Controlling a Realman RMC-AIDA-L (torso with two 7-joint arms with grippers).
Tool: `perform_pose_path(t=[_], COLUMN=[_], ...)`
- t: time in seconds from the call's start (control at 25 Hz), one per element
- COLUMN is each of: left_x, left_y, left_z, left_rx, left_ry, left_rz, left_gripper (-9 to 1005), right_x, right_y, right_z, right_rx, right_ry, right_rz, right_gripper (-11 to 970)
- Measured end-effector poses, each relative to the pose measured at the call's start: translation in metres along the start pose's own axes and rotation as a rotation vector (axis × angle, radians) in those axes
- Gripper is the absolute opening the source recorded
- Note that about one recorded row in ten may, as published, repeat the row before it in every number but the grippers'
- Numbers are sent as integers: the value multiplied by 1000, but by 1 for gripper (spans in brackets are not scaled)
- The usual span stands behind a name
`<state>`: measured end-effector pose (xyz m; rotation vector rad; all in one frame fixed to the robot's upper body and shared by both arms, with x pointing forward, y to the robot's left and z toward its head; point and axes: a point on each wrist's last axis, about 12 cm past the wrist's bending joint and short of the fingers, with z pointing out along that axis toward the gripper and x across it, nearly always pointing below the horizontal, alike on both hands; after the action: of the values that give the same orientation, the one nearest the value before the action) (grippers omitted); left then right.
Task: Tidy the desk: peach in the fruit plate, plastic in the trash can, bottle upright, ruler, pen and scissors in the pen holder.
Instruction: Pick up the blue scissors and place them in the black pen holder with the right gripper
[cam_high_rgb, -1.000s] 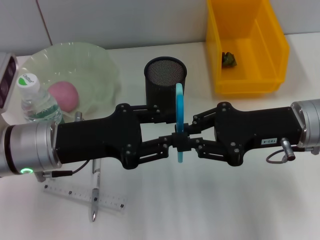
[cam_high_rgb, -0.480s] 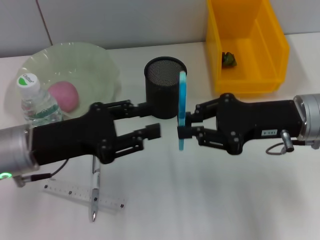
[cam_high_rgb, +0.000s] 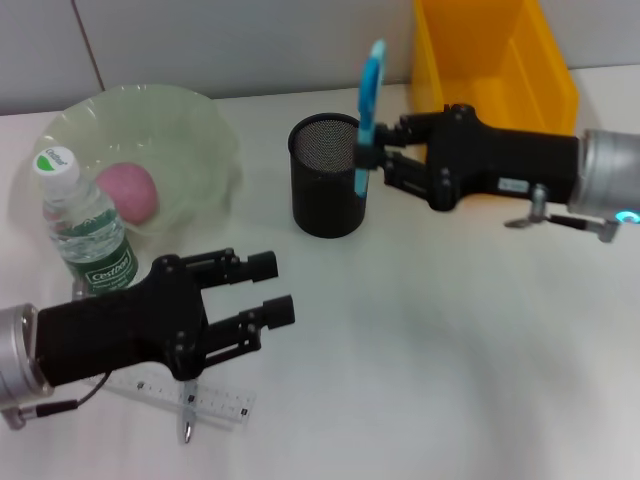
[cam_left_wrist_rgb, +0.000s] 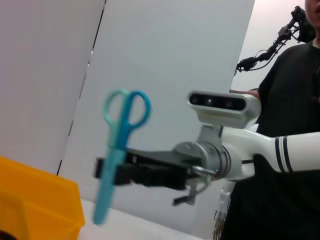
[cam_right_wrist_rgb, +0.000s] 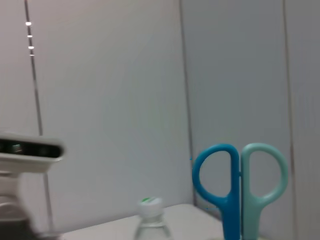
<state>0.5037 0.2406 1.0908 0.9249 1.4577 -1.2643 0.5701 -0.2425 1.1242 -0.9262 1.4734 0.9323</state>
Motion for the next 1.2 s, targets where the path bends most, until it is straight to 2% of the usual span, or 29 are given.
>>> perform_pose_path(t=[0.2, 0.24, 0.52, 0.88, 1.2], left_x=[3, 15, 24, 27, 27], left_y=[-2, -10, -17, -19, -20], left_z=[-1, -7, -12, -14, -14], left_rx=[-2, -18, -42, -46, -41], left_ry=[4, 11, 11, 5, 1], left_rz=[-6, -30, -46, -61, -72], left_gripper=[529, 529, 528, 528, 528], right_x=[0, 0, -2, 7, 13], right_y=[-13, -15, -29, -32, -36], right_z=[17, 21, 44, 67, 67], right_rx=[72, 83, 170, 186, 251], right_ry=[5, 6, 11, 104, 125], right_rz=[-17, -28, -72, -114, -90], right_gripper=[222, 223, 225, 228, 231])
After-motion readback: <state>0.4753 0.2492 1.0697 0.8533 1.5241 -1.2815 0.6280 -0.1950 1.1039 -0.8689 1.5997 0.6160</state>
